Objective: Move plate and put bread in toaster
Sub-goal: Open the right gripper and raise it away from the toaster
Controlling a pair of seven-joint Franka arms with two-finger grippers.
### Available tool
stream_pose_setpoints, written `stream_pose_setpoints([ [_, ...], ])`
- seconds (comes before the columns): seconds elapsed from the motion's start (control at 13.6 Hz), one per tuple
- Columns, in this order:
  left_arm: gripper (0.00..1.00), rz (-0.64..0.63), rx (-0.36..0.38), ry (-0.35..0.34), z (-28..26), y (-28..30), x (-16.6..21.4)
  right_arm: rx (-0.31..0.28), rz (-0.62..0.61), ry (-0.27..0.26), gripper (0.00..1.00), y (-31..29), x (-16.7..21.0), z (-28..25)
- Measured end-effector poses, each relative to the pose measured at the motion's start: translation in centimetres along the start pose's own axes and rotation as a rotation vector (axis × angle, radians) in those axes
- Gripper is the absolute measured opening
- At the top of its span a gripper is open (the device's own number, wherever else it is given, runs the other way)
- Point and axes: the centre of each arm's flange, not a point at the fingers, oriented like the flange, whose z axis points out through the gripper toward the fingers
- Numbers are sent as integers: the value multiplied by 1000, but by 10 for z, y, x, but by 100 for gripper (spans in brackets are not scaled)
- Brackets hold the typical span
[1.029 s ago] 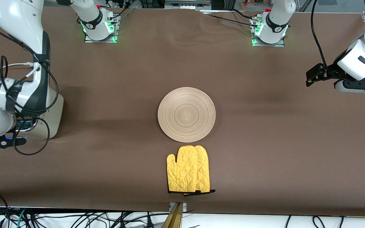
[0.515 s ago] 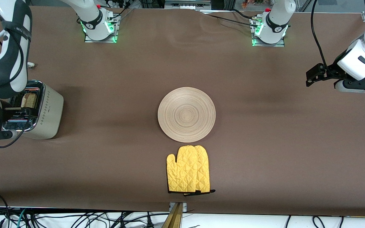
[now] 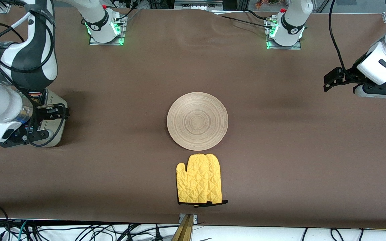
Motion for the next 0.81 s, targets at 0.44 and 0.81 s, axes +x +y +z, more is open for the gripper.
stream_pose_setpoints([
  [0.44, 100, 0, 0, 0, 0, 0, 0, -75, -98, 138, 100, 16, -23, -46],
  [0.81, 100, 0, 0, 0, 0, 0, 0, -72, -77, 196, 100, 25, -69, -67],
])
